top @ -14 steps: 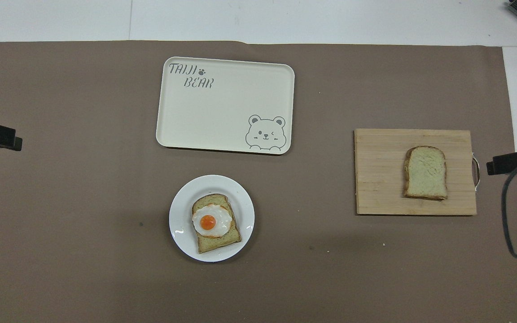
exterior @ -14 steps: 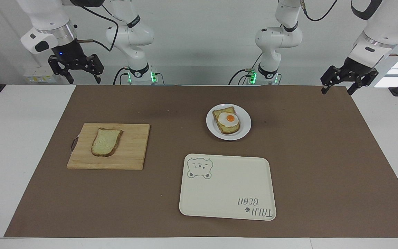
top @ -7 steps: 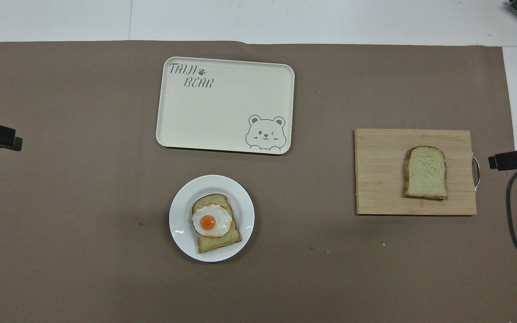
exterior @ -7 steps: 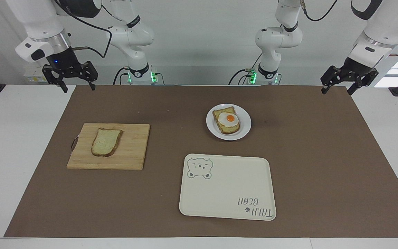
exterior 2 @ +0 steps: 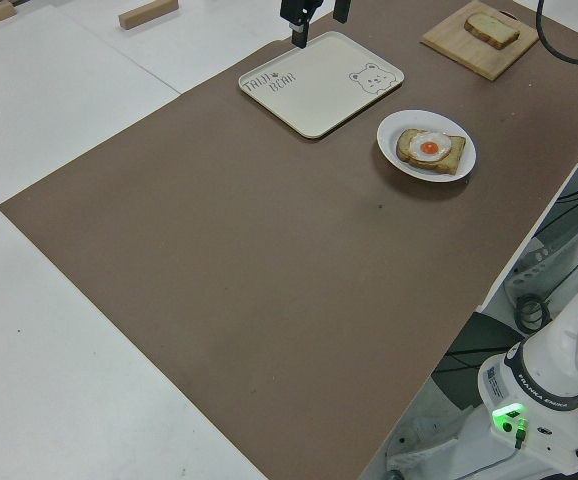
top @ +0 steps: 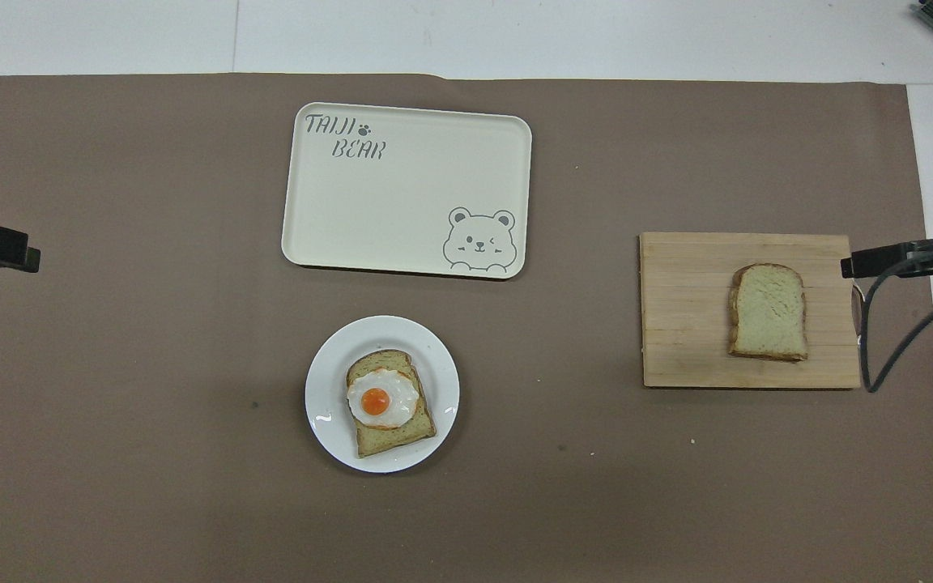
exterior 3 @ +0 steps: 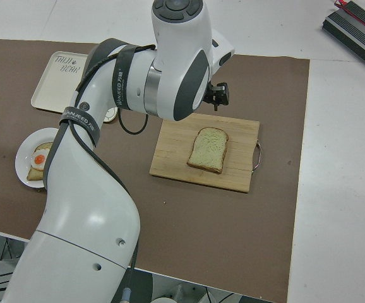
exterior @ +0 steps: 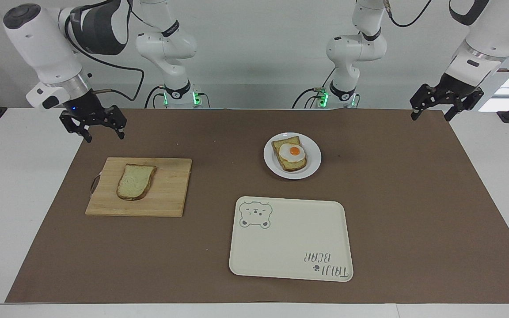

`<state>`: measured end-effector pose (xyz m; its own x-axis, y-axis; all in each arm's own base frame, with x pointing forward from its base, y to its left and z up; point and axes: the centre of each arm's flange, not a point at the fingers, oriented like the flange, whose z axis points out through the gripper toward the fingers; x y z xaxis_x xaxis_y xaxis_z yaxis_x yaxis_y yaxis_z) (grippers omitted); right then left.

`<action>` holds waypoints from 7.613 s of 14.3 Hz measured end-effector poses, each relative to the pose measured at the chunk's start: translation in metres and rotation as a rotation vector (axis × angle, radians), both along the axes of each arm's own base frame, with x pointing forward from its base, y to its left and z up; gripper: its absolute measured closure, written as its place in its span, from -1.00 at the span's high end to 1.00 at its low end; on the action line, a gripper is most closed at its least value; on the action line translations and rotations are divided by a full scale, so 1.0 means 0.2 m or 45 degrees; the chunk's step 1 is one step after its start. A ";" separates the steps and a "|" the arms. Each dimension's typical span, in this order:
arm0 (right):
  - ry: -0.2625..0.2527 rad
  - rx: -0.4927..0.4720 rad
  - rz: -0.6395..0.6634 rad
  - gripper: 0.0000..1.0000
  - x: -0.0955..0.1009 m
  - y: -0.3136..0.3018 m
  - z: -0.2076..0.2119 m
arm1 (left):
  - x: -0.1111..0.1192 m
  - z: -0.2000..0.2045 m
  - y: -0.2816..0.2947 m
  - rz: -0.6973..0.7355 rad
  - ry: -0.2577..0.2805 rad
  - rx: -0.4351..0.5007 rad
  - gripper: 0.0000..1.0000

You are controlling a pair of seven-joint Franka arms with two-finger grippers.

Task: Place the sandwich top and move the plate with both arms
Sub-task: 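Reach the right gripper over the bread slice on the wooden board, then grasp the bread slice with the right gripper and lift it, then carry the bread slice with the right gripper toward the egg toast plate, then lower the bread onto the egg toast and open the right gripper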

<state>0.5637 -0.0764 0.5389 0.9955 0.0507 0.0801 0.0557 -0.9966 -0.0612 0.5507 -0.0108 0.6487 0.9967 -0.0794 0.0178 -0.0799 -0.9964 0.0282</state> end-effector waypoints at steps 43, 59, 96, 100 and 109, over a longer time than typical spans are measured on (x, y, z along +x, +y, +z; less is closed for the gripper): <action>0.066 0.151 -0.118 -0.71 0.05 -0.29 -1.15 | -0.02 -0.01 0.00 -0.001 0.039 0.001 1.00; 0.094 0.206 -0.050 -0.71 0.15 -0.25 -0.82 | -0.02 -0.01 0.00 -0.001 0.040 0.001 1.00; 0.315 0.404 -0.011 -0.71 -0.16 1.93 -0.50 | -0.02 -0.01 0.00 -0.001 0.040 0.001 1.00; 0.284 0.421 0.001 -0.71 -0.23 2.10 -0.52 | -0.02 -0.01 0.00 -0.001 0.040 0.001 1.00; 0.258 0.395 -0.011 -0.71 -0.39 2.52 -0.92 | -0.02 -0.01 0.00 -0.001 0.040 0.001 1.00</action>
<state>0.4859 0.4269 0.3556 0.9930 0.0464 -0.1086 0.0030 -0.9292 -0.3696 0.5473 -0.0109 0.6459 0.9967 -0.0803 -0.0137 -0.0798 -0.9963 0.0302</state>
